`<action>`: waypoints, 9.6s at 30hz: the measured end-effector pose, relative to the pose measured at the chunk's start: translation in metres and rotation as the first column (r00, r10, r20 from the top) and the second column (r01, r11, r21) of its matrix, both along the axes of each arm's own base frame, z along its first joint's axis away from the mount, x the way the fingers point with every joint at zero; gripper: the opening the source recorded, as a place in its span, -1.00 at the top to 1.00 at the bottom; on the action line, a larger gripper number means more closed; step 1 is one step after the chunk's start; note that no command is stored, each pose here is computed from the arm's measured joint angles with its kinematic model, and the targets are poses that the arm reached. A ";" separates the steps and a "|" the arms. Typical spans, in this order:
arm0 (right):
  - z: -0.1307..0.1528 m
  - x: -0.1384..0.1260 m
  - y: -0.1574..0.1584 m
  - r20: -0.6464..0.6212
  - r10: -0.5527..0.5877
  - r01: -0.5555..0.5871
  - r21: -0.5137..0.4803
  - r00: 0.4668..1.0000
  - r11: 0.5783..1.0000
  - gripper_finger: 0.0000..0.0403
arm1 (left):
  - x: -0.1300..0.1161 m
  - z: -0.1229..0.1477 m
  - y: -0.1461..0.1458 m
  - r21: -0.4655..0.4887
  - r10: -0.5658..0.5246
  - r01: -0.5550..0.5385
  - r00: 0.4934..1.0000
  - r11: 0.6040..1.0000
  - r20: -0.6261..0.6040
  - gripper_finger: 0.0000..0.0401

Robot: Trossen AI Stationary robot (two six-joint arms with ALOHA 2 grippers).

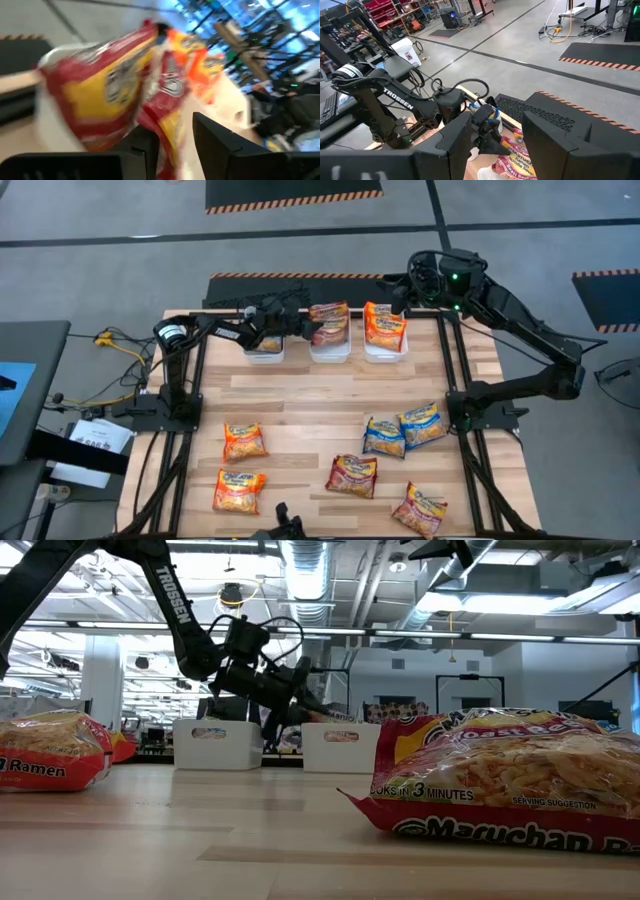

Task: Sort Maruchan noodles
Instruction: Put the red noodle pack into the middle white bin, then put the orange noodle pack into the right white bin

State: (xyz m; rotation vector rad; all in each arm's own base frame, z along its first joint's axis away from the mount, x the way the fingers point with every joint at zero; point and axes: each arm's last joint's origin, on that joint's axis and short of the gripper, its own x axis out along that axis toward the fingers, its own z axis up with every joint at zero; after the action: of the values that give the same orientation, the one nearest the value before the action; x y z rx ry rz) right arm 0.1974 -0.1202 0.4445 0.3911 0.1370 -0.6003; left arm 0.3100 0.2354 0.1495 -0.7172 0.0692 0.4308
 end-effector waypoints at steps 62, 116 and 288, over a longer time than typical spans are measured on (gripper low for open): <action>-0.007 -0.002 0.001 -0.062 0.002 0.000 0.041 0.998 0.999 0.01 | -0.056 0.158 0.031 0.110 -0.425 0.411 0.858 0.905 0.288 0.12; -0.042 0.074 0.117 -0.074 0.422 -0.373 0.351 0.904 0.859 -0.16 | -0.164 0.138 -0.206 -0.492 -0.668 0.453 0.482 0.744 -0.566 0.12; -0.111 0.175 0.042 -0.065 0.509 -0.488 0.205 0.858 0.849 -0.19 | -0.053 0.183 -0.180 0.349 -0.294 0.490 0.824 0.799 -0.483 1.00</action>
State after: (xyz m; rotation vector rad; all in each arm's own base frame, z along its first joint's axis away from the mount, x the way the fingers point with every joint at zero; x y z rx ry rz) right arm 0.3721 -0.0778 0.3336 0.4751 0.3972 -0.0896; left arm 0.2573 0.0551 0.3324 -0.1145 0.4953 0.1624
